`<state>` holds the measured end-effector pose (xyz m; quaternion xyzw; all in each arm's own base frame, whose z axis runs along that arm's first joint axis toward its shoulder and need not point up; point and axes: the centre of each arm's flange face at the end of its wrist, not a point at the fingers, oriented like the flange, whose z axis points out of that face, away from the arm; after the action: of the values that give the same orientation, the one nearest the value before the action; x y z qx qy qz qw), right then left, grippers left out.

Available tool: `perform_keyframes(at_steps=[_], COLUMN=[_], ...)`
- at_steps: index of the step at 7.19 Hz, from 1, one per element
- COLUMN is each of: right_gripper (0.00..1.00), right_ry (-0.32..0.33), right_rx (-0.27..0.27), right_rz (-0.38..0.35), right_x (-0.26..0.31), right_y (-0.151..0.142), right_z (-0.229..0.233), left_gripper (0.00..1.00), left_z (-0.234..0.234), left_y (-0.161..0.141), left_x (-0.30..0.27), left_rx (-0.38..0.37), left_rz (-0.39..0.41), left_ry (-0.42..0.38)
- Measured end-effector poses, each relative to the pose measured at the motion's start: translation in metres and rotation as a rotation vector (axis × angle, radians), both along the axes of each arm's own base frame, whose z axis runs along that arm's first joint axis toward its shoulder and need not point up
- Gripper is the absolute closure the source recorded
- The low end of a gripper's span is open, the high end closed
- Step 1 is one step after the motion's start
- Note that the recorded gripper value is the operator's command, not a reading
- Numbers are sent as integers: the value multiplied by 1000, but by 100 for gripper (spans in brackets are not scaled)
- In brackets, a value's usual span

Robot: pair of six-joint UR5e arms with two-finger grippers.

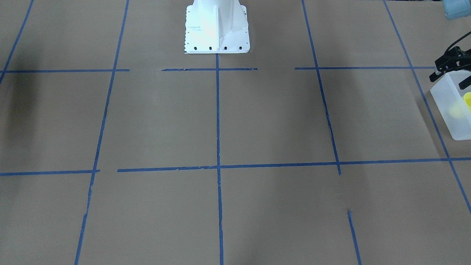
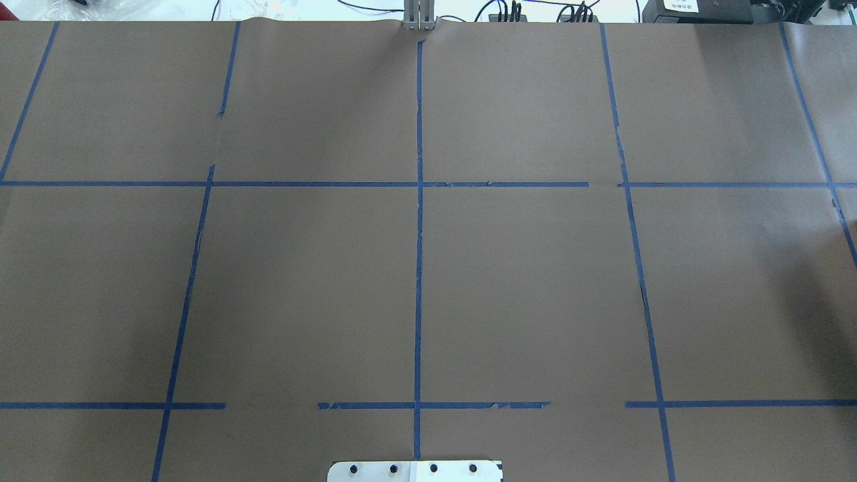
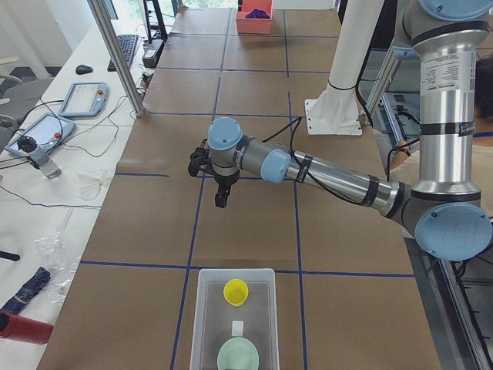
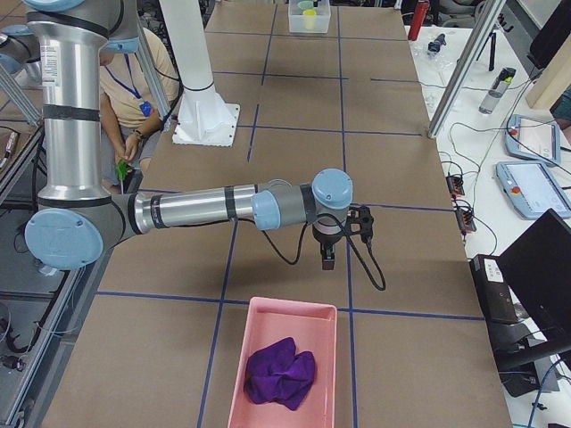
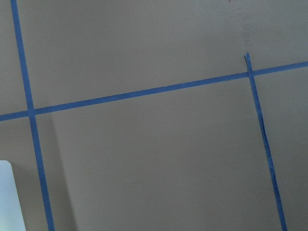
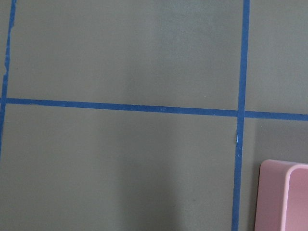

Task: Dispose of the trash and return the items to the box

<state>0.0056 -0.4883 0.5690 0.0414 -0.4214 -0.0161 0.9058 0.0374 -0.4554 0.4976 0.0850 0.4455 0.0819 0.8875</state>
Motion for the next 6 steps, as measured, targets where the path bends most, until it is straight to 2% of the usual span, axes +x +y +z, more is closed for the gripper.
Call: perform_keyframes(at_steps=[6], right_gripper=[0], right_ry=[2], right_rx=[33], right_rz=[-79], right_x=[-17], right_y=[0], right_z=[4], left_gripper=[0], left_z=[6], left_y=[-1], left_x=[-2], left_rx=[45], left_rz=[-5], left_ry=[10])
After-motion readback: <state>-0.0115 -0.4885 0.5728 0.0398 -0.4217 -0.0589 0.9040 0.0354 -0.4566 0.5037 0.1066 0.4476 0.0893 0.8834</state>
